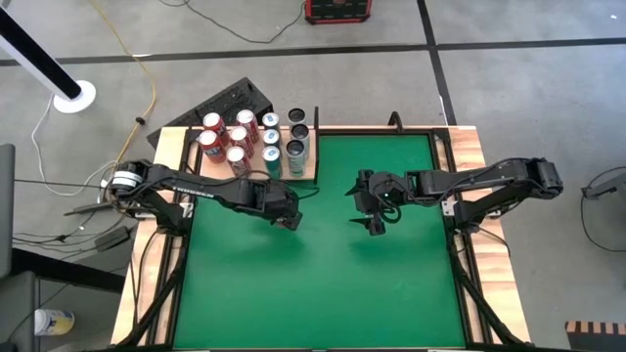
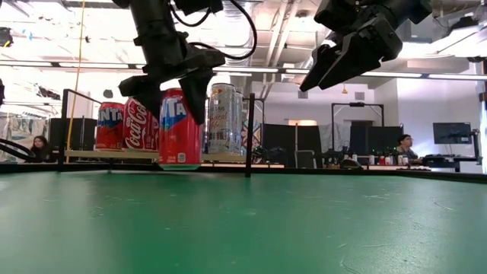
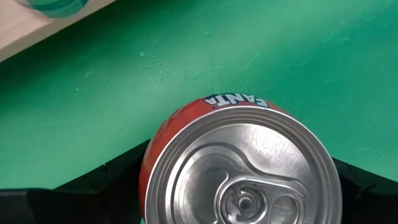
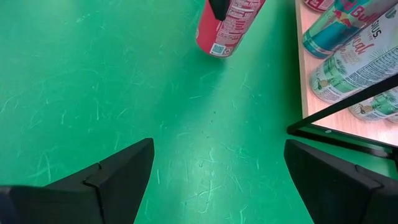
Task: Place canned beverage on shelf
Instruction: Put the red soda can on the shelf aligned with the other red soda cans
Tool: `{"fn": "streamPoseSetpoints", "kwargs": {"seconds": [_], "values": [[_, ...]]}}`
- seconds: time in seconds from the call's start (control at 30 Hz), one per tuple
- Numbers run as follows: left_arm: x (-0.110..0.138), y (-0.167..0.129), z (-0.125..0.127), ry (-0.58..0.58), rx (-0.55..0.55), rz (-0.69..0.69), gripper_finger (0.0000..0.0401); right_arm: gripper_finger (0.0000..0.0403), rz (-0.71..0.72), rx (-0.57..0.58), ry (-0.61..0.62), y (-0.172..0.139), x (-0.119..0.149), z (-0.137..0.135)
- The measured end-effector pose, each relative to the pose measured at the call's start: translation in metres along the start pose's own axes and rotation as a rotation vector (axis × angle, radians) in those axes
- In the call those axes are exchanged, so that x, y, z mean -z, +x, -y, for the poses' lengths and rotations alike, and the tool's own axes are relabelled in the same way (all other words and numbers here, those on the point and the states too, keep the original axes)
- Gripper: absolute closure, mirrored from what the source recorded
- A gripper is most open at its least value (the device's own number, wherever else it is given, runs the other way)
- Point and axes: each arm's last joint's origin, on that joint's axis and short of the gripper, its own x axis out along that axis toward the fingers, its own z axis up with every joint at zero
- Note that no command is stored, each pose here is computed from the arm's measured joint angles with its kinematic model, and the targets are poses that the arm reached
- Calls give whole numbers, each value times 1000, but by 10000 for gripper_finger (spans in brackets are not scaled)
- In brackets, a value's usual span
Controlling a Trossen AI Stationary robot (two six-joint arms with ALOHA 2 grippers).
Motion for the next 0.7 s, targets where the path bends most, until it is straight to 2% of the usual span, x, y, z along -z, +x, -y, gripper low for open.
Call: {"fn": "streamPoseSetpoints", "kwargs": {"seconds": [0.17,0.53,0.7], "values": [[0,0,0,52,0,2,85,20,0,0,0,0,0,0],[-1,0,-1,5,-8,12,84,20,-1,0,0,0,0,0],[-3,1,-2,-21,5,-8,64,20,-2,0,-3,0,0,0]]}}
